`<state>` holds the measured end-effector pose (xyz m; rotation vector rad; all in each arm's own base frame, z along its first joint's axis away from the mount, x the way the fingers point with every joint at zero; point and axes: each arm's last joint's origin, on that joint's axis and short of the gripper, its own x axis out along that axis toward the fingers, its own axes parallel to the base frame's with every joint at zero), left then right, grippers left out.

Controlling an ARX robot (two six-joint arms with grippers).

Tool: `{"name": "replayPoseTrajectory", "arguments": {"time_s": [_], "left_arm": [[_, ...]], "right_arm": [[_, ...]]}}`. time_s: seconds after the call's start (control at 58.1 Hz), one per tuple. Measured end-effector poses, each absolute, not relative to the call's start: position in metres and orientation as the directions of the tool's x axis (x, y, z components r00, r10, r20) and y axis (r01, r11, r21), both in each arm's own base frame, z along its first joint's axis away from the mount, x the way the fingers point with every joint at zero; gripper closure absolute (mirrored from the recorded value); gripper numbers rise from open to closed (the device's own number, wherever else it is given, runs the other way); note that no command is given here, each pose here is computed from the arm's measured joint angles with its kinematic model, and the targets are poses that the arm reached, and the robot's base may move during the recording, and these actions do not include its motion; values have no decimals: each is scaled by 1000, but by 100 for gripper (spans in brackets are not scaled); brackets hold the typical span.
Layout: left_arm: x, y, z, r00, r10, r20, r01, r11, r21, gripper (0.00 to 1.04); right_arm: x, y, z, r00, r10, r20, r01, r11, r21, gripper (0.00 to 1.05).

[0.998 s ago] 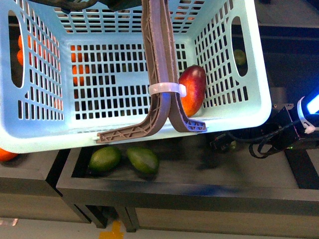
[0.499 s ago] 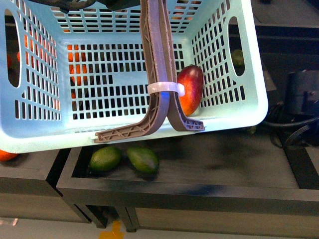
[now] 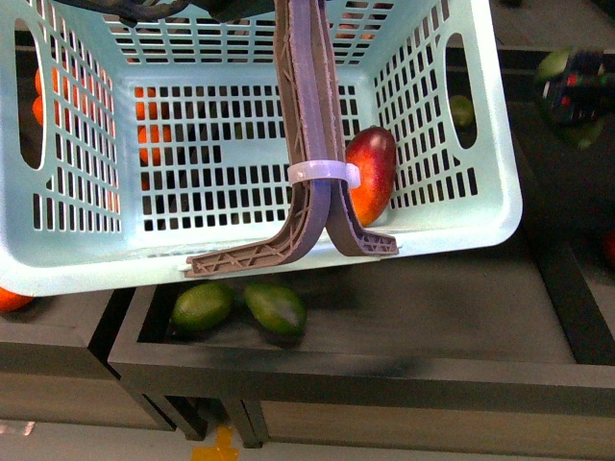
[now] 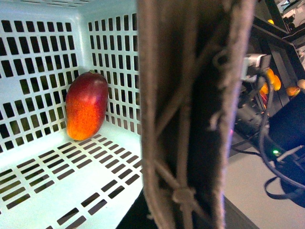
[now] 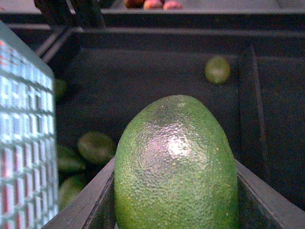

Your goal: Pick mango and avocado into basket

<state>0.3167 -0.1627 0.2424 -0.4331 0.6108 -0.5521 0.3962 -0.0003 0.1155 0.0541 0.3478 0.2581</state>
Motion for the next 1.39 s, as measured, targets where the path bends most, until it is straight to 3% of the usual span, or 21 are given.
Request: {"name": "replayPoseTrajectory", "arguments": {"time_s": [0.344,0.585,0.774,1.05,1.17,1.394], "left_arm": [[317,-163,242,685,-599,-415,352,771,-531,98],[317,-163,242,685,-599,-415,352,771,-531,98],[317,-162,242,688,-595,-416,349,773,-529,98],[317,-162,242,690,-592,-416,347,775,-528,98],[317,-162,243,686,-598,-415,350,771,-532,98],[317,-162,243,685,-598,-415,351,771,-531,98]], "right_arm": [[364,72,208,907,382,-177,-374,924,80,48],[349,129,199,867,447,-218,-447,893,55,48],[349,150,174,858,426,-287,-434,900,39,46],[345,143,189,906,379,-188,-384,923,9,7],[320,120,225,945,320,-63,-320,947,14,8],[256,81,245,973,229,23,-230,972,54,8]]}}
